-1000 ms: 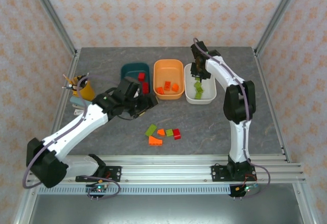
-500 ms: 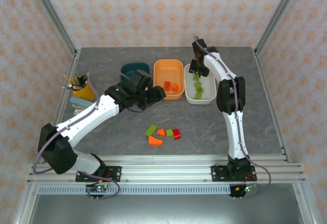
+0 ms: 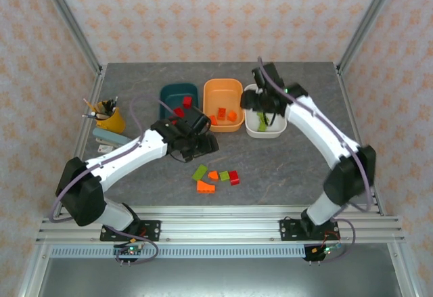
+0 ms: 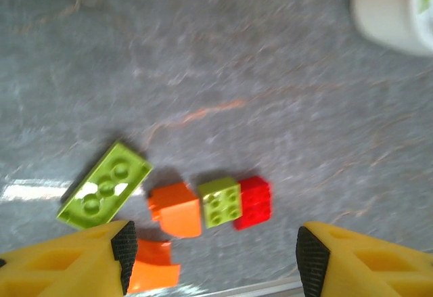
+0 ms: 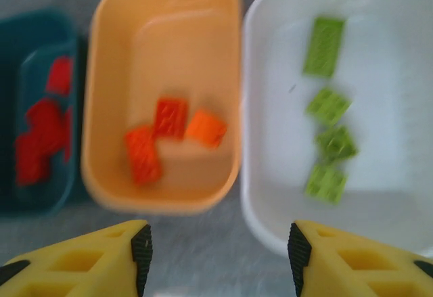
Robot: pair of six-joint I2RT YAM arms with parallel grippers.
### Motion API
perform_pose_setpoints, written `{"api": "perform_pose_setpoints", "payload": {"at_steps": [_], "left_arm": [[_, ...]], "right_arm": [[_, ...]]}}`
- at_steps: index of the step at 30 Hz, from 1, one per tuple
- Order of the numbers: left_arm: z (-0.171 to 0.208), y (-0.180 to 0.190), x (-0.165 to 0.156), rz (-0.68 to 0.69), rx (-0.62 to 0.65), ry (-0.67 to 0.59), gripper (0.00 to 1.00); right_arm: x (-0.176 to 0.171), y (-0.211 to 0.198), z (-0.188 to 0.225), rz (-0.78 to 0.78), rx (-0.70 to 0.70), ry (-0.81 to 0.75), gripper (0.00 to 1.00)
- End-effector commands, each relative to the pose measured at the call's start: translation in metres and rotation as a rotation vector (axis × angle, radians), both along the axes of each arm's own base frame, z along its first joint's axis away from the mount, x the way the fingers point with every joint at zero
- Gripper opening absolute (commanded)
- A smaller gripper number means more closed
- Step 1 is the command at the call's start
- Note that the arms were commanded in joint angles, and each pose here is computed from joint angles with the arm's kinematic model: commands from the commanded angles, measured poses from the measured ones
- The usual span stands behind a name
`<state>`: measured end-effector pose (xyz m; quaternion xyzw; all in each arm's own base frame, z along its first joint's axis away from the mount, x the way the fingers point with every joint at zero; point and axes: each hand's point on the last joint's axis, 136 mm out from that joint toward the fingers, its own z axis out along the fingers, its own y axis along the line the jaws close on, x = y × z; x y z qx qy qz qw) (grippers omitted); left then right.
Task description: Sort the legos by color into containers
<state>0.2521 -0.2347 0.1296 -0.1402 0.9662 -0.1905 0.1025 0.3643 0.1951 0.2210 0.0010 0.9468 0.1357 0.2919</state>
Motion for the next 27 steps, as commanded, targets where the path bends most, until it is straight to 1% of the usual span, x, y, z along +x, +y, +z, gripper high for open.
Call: {"api": "perform_pose_setpoints", "payload": {"at_steps": [1,3,5,7,8,10,13,17,19,21,25,27], "left_arm": [[-0.015,0.015,-0.034,-0.082,0.114,0.046,0.66],[-0.029,0.025,-0.052,-0.106,0.186,0.096,0.69],[-0.042,0.025,-0.066,-0.083,0.168,0.137,0.72],[-0.051,0.029,-0.073,0.001,0.142,0.164,0.75],[-0.054,0.032,-0.075,0.065,0.129,0.177,0.77],[-0.057,0.031,-0.075,0.213,0.081,0.209,0.79],[-0.059,0.023,-0.074,0.389,-0.006,0.259,0.78],[-0.057,0.013,-0.07,0.584,-0.109,0.312,0.79],[-0.058,0.006,-0.074,0.66,-0.144,0.349,0.79],[-0.06,0.004,-0.082,0.722,-0.146,0.381,0.8],[-0.068,0.012,-0.093,0.837,-0.13,0.39,0.81],[-0.073,0.014,-0.095,0.885,-0.143,0.39,0.81]], "right_arm": [[-0.044,0.01,-0.026,0.063,0.017,0.031,0.58],[-0.077,0.018,-0.039,0.104,0.042,0.057,0.59],[-0.102,0.028,-0.047,0.147,0.07,0.07,0.6],[-0.122,0.035,-0.052,0.18,0.085,0.079,0.6],[-0.13,0.038,-0.054,0.193,0.088,0.083,0.6],[-0.139,0.041,-0.058,0.205,0.08,0.093,0.6],[-0.145,0.042,-0.061,0.208,0.07,0.099,0.6],[-0.143,0.043,-0.06,0.206,0.068,0.092,0.6],[-0.144,0.043,-0.06,0.211,0.064,0.094,0.6],[-0.145,0.041,-0.061,0.216,0.059,0.099,0.6],[-0.15,0.037,-0.061,0.223,0.06,0.096,0.61],[-0.152,0.034,-0.065,0.223,0.048,0.102,0.61]]}}
